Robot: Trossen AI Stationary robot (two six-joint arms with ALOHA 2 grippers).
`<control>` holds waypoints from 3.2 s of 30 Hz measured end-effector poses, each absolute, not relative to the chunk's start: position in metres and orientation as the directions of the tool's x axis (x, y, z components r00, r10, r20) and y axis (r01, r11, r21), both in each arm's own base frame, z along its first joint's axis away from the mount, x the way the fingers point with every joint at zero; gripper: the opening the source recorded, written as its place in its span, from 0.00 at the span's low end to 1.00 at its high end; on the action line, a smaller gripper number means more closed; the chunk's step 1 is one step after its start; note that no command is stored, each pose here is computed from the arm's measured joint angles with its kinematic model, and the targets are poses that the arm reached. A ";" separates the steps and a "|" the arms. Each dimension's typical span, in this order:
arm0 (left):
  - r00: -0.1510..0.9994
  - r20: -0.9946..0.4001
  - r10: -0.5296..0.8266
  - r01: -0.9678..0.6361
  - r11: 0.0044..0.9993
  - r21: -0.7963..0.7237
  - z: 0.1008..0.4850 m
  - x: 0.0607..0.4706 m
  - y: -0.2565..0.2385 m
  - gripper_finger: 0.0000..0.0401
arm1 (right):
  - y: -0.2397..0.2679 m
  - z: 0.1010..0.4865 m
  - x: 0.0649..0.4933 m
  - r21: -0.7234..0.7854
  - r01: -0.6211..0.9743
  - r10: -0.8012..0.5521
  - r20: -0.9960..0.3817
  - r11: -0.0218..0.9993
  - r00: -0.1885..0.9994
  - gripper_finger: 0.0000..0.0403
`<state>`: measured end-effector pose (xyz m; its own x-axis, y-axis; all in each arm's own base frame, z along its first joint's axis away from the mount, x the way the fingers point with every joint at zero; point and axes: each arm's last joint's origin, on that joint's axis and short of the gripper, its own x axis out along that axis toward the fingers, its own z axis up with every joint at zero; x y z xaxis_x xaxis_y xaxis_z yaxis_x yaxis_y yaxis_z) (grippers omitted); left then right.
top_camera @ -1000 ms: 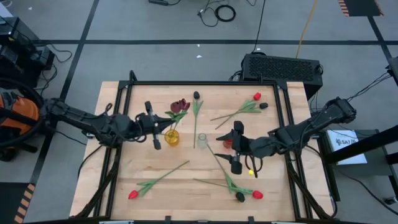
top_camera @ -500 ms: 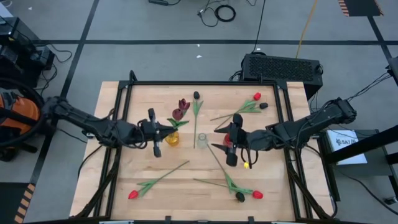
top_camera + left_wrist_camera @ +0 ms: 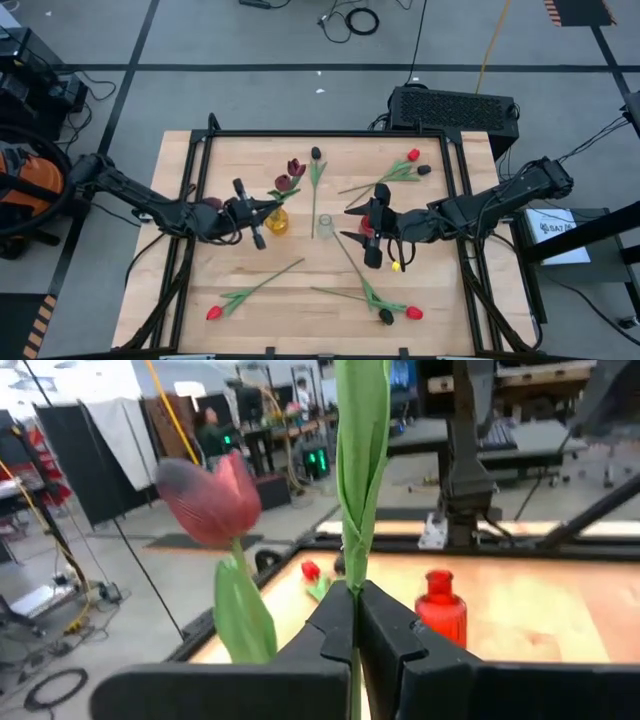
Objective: Sort flowers into vase by color
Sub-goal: Put the red tulip into the yellow vase, then put the top pink tulip into the transparent vase
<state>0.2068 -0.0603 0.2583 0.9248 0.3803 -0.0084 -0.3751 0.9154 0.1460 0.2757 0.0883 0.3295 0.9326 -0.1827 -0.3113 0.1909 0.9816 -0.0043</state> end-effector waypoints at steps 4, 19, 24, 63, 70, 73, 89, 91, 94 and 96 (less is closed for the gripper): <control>0.922 0.020 0.387 -0.386 0.910 0.153 0.251 0.204 -0.058 0.01 | 0.088 0.329 0.276 -0.014 0.189 -0.183 -0.312 0.982 0.932 0.57; 0.936 -0.003 0.353 -0.348 0.923 0.165 0.241 0.203 -0.056 0.09 | 0.088 0.329 0.276 -0.022 0.186 -0.184 -0.313 0.982 0.932 0.57; 0.944 -0.012 0.330 -0.323 0.930 0.173 0.240 0.203 -0.057 0.14 | 0.088 0.329 0.276 -0.021 0.186 -0.183 -0.313 0.982 0.932 0.57; 0.958 -0.254 0.132 -0.077 0.973 0.216 0.219 0.180 -0.083 0.56 | 0.088 0.326 0.274 -0.025 0.193 -0.190 -0.349 0.981 0.918 0.57; 0.979 -0.199 0.042 -0.006 0.984 0.179 0.231 0.166 -0.093 0.56 | 0.085 0.322 0.273 -0.043 0.207 -0.208 -0.377 0.977 0.903 0.57; 0.984 -0.178 0.032 -0.002 0.986 0.164 0.236 0.162 -0.093 0.56 | 0.084 0.323 0.274 -0.044 0.212 -0.212 -0.376 0.976 0.902 0.57; 0.982 -0.105 -0.156 0.167 0.980 0.105 0.254 0.145 -0.086 0.56 | 0.083 0.323 0.274 -0.042 0.213 -0.213 -0.376 0.976 0.902 0.57; 0.971 -0.101 -0.215 0.223 0.972 0.076 0.255 0.144 -0.087 0.56 | 0.083 0.323 0.274 -0.043 0.213 -0.213 -0.376 0.976 0.902 0.57; 0.947 -0.099 -0.305 0.311 0.948 0.062 0.256 0.142 -0.089 0.56 | 0.083 0.323 0.274 -0.042 0.213 -0.213 -0.376 0.976 0.902 0.57; 0.938 -0.096 -0.332 0.339 0.939 0.062 0.257 0.141 -0.089 0.56 | 0.083 0.323 0.274 -0.042 0.212 -0.213 -0.377 0.976 0.902 0.57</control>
